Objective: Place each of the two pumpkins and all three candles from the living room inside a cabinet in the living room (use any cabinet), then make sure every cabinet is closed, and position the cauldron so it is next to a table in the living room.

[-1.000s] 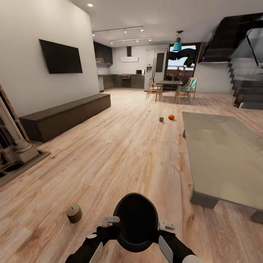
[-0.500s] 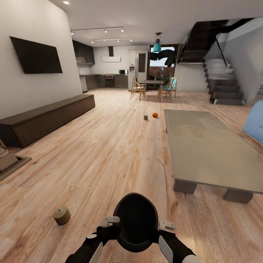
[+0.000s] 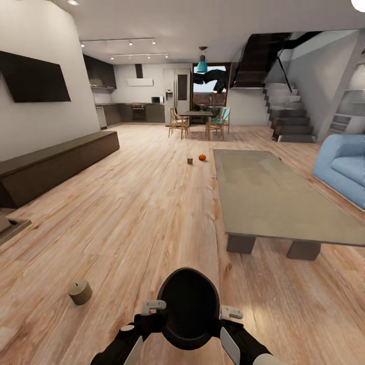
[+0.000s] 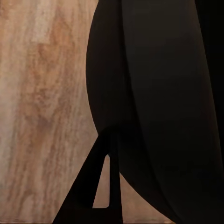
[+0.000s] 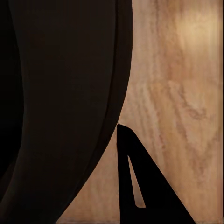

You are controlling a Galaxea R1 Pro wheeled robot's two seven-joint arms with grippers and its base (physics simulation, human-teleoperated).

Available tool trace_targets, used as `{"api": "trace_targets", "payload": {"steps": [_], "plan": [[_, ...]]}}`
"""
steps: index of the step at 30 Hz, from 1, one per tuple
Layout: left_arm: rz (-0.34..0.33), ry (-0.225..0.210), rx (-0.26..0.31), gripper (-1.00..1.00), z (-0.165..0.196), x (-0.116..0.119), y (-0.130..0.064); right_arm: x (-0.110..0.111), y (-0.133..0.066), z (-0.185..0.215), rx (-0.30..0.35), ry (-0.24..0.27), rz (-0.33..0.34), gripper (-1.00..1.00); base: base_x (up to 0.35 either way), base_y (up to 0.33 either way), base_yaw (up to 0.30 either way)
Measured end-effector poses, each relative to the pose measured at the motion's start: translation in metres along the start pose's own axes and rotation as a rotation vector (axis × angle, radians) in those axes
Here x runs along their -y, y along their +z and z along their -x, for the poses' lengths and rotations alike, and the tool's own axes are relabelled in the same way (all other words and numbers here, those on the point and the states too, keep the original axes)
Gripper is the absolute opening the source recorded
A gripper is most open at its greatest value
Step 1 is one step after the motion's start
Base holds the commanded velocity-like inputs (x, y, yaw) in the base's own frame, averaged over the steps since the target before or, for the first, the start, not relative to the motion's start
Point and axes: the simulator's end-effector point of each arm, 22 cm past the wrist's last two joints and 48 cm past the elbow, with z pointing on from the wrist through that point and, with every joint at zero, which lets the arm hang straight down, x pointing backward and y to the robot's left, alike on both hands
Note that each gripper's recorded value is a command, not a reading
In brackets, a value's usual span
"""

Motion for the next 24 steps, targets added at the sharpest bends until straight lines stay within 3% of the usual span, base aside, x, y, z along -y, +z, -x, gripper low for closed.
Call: {"api": "trace_targets", "payload": {"steps": [7,24], "plan": [[0.000,0.002,0.000,-1.00,-0.0001,0.0001,-0.0002,0.0001,-0.0001,-0.0006,0.000,0.002,0.000,-1.00,-0.242,-0.045,-0.145],[0.000,0.001,0.007,-1.00,0.0033,0.0005,-0.0017,-0.0008,-0.0022,0.0030,0.007,0.000,0.001,-1.00,-0.008,-0.004,-0.241]]}}
